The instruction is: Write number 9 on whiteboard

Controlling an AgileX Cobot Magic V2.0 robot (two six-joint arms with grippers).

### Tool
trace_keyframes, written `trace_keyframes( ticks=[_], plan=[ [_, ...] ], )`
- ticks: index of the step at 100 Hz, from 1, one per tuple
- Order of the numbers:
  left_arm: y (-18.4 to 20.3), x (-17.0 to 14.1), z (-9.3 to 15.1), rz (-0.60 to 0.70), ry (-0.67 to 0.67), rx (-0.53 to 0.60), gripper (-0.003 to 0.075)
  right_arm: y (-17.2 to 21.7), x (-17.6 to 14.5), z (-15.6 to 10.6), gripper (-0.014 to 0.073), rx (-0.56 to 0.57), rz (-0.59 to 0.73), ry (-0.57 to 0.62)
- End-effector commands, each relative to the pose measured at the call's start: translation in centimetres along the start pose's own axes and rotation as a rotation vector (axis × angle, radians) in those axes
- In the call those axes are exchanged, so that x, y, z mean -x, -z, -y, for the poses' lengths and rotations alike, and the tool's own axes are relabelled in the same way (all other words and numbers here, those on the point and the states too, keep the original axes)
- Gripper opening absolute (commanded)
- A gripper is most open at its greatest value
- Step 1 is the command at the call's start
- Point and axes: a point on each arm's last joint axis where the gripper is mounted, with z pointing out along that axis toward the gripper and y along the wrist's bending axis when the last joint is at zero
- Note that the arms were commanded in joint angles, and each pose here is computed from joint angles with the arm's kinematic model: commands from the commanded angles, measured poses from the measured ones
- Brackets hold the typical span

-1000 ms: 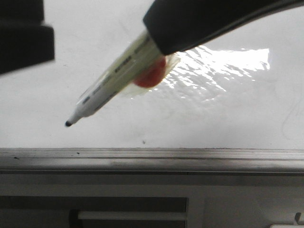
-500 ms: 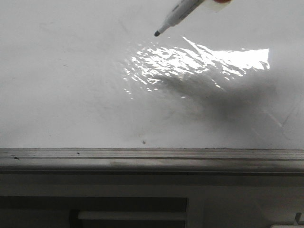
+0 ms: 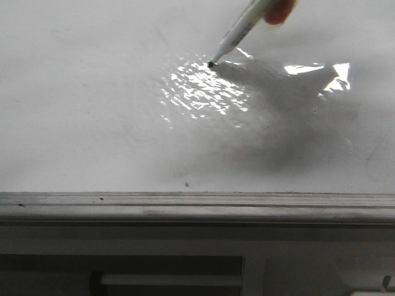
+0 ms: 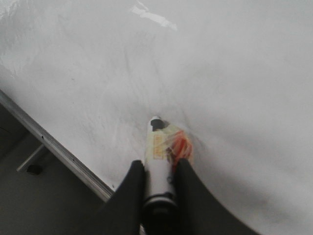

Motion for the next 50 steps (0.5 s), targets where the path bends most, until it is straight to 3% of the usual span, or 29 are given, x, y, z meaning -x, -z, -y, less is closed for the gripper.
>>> trace_keyframes(
  ticks=[1,13,22,32,50],
  plan=[
    [-0.1,1.7,-0.2,0.100,0.030,0.003,0.0312,-0.3,2.1,-0.3,-0.0050,0.013,0.107,0.000],
    [-0.1,1.7,-0.2,0.100,0.030,0.003,0.0312,-2.2,1.1,-1.5,-0.0050,0.046,-0.019,0.040],
    [-0.1,1.7,-0.2,0.100,0.030,0.003,0.0312,-2.1,0.5,-1.3,-0.0050,0.007,-0.067,0.040],
    [-0.1,1.7,-0.2,0.100,0.030,0.003,0.0312,-0.8,0.8,-0.6,-0.0050,-0.064,-0.025,0.076],
    [-0.1,1.6,-0.2,0.099,0.030,0.003,0.0312,1.2,2.6,-0.7,-0.0050,-0.072,0.060,0.091]
  ],
)
